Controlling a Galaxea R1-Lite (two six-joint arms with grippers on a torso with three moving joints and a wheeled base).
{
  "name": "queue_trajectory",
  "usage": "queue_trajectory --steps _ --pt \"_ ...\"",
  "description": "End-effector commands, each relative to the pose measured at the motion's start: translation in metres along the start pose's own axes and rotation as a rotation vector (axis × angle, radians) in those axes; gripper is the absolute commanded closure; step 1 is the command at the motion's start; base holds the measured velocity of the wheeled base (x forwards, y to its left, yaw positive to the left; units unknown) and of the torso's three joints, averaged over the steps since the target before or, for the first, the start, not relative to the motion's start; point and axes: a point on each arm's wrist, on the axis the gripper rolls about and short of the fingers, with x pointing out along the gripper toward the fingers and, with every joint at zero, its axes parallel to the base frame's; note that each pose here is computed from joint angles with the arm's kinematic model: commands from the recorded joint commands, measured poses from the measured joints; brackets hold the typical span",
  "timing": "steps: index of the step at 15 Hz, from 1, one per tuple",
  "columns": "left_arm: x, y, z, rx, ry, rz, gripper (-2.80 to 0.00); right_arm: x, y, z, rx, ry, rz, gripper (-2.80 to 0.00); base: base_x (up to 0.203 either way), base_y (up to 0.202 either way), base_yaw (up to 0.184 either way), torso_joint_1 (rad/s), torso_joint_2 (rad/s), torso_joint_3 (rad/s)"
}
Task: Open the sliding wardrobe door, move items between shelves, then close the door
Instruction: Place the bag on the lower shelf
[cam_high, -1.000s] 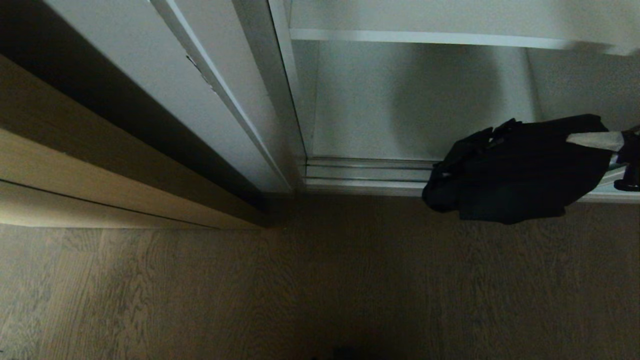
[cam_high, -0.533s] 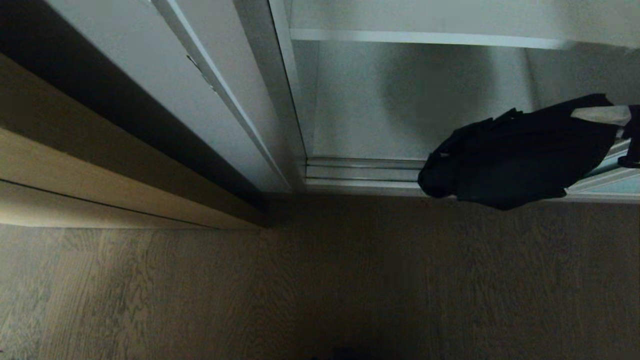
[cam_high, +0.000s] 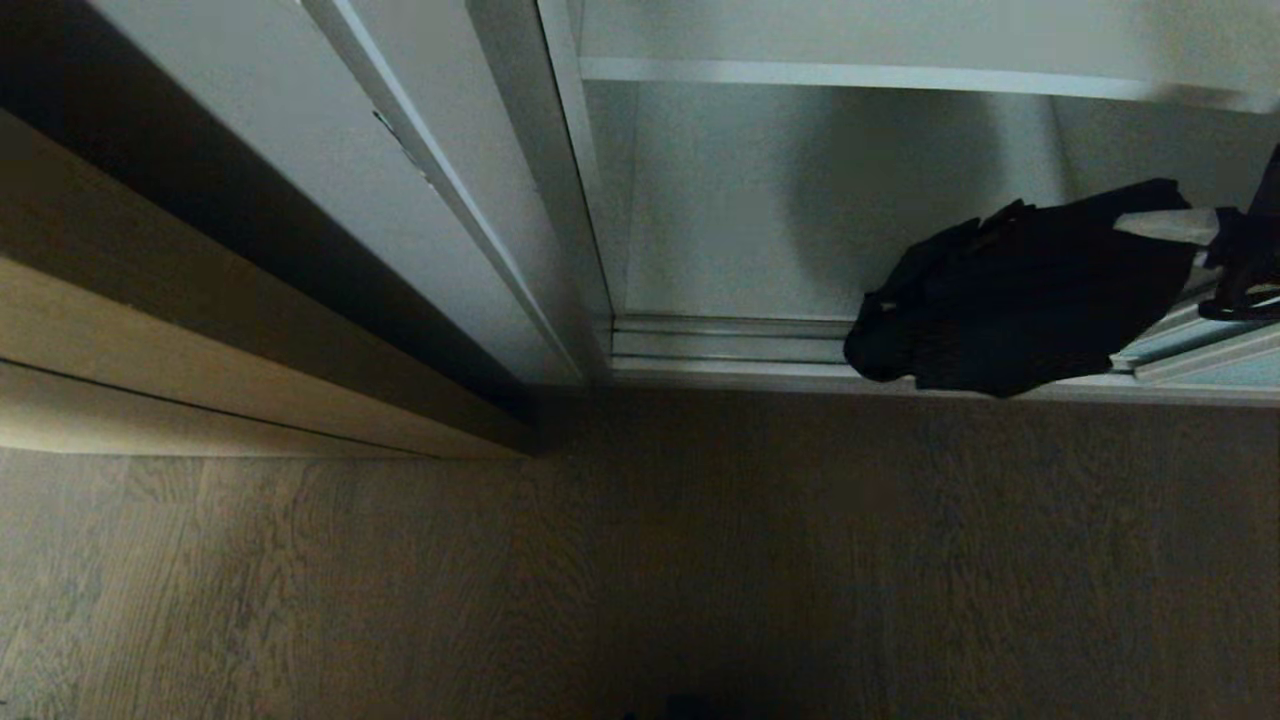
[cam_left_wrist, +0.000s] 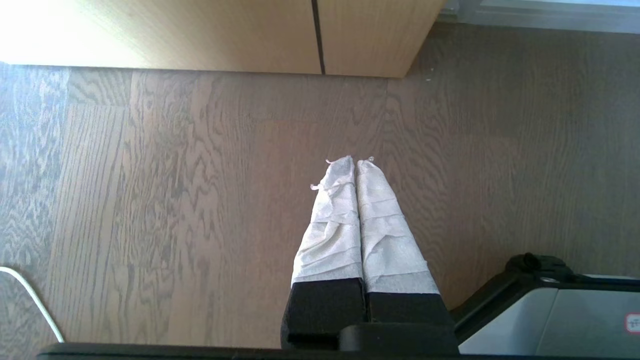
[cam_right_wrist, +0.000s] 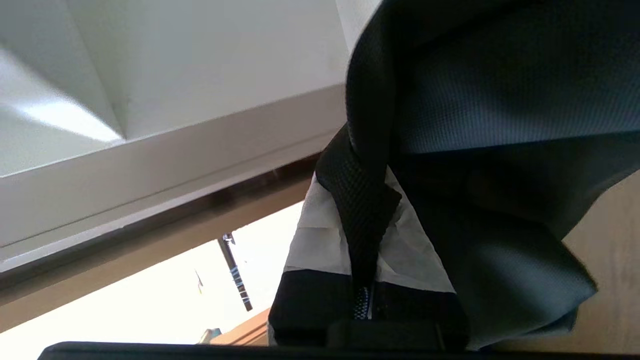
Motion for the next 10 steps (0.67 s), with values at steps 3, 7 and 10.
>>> queue_trajectory --steps 3,7,10 --pt "0.0 0.0 0.0 0.0 0.0 0.002 0.0 0.016 -0.024 0.016 -0.002 0.008 0.011 0.0 0.0 0.0 0.0 0.0 0.0 0.0" --pt "0.0 0.0 0.0 0.0 0.0 0.001 0.0 0.017 0.001 0.017 -0.042 0.01 0.039 0.0 0.0 0.0 0.0 0.0 0.0 0.0" --pt "0.0 0.0 0.0 0.0 0.0 0.001 0.0 0.017 -0.018 0.008 0.016 0.022 0.019 0.0 0.0 0.0 0.0 0.0 0.0 0.0"
